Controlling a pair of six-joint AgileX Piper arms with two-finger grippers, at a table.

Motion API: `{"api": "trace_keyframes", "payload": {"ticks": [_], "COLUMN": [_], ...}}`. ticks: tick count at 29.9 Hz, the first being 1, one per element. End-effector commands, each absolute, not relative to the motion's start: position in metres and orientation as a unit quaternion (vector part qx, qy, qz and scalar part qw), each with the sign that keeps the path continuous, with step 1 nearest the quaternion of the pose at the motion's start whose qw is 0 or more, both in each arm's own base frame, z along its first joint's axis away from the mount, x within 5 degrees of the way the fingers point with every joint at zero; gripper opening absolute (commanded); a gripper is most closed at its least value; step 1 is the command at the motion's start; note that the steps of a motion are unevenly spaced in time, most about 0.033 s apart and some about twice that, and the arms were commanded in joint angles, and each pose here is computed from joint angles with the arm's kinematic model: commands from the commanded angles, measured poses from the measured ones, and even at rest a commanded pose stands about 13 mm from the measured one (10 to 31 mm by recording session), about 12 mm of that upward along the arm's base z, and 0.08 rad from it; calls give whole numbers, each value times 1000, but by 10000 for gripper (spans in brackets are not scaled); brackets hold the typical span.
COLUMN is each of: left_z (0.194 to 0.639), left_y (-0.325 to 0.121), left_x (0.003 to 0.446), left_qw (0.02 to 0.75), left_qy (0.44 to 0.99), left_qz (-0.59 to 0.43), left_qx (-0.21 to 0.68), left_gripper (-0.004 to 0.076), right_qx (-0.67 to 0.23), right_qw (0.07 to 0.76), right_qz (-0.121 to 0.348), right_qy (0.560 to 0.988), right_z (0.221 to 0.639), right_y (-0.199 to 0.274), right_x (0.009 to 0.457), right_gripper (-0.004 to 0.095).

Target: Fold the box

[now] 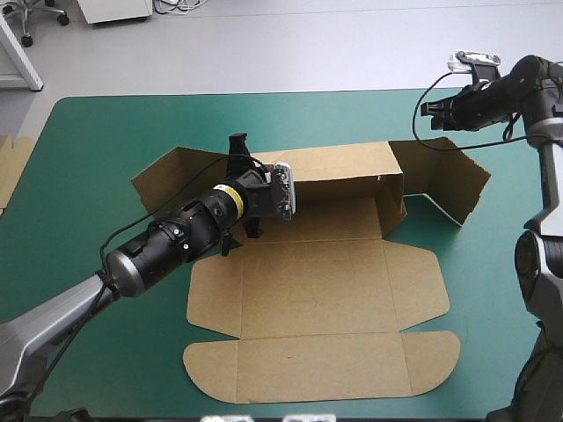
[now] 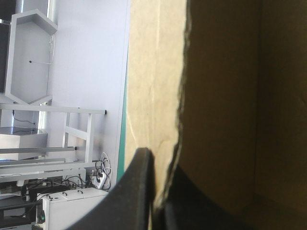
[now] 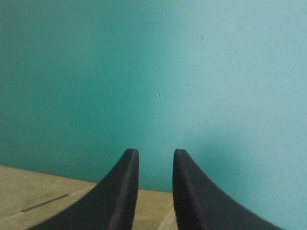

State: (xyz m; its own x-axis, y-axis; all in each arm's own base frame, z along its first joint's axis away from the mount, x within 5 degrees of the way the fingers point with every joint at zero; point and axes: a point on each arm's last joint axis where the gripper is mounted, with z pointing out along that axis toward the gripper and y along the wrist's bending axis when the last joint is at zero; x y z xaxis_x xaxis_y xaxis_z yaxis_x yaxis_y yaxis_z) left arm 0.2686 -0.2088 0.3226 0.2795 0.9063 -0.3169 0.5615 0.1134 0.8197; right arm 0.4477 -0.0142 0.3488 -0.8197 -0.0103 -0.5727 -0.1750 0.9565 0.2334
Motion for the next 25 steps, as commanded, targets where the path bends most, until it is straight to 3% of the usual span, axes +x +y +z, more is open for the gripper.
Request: {"api": "trace_keyframes", "payload": {"ticks": [1, 21, 25], "left_z": [323, 318, 314], "left_y": [-206, -213, -216], "left_x": [265, 271, 273], "left_qw": [460, 472, 470], "left_qy": [605, 581, 580], "left_qz": [187, 203, 202], "left_qx": [623, 631, 634], "left_gripper": [-10, -10, -10], "right_qx": [-69, -103, -109], "right_qw": [332, 305, 308], "right_qz": [155, 195, 221], "right_qy": [928, 926, 919], "right_z": [385, 394, 385], "right_y": [-10, 3, 9], "right_x": [431, 378, 363], "right_gripper": [239, 239, 239]}}
